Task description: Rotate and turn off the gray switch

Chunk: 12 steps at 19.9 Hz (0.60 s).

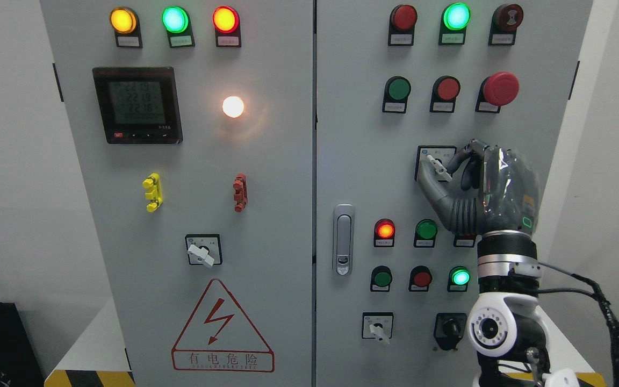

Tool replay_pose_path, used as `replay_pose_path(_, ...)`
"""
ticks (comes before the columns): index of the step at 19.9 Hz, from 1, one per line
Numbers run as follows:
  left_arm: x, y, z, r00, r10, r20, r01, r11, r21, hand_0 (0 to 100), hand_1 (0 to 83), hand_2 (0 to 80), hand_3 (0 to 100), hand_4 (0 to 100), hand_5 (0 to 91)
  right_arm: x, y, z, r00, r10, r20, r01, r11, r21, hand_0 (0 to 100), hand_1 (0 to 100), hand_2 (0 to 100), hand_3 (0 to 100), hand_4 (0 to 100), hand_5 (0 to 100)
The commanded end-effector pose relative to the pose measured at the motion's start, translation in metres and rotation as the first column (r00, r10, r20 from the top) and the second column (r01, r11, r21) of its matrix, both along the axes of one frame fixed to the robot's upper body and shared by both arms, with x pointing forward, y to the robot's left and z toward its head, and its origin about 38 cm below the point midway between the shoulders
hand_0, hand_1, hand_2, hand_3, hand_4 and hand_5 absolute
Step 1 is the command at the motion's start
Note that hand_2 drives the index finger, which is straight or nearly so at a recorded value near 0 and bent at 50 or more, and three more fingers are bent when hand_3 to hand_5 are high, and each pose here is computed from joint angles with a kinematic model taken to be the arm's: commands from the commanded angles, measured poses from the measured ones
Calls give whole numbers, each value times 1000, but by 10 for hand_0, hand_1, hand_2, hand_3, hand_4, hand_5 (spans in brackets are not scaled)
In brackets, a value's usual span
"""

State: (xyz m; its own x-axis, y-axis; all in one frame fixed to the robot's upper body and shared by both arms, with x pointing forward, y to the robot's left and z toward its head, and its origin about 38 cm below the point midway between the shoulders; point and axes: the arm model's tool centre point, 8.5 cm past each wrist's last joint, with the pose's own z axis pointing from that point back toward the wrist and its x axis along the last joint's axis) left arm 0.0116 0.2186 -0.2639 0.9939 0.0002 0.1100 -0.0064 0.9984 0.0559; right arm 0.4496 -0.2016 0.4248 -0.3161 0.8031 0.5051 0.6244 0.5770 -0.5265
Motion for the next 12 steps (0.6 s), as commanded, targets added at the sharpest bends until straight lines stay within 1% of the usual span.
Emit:
replay_pose_path(1, 14, 1, 0, 999, 27, 35, -27, 1000, 0, 120, 389, 0, 0, 0, 0, 0, 0, 0, 1000, 0, -1, 0, 1000, 0, 315, 475, 689, 978, 969, 1000)
replay_pose_path(12, 14, 0, 0, 999, 27, 35, -27, 1000, -2, 120, 389, 0, 0, 0, 0, 0, 1, 0, 1000, 2, -1, -2, 1000, 0, 360, 476, 698, 990, 974, 1000)
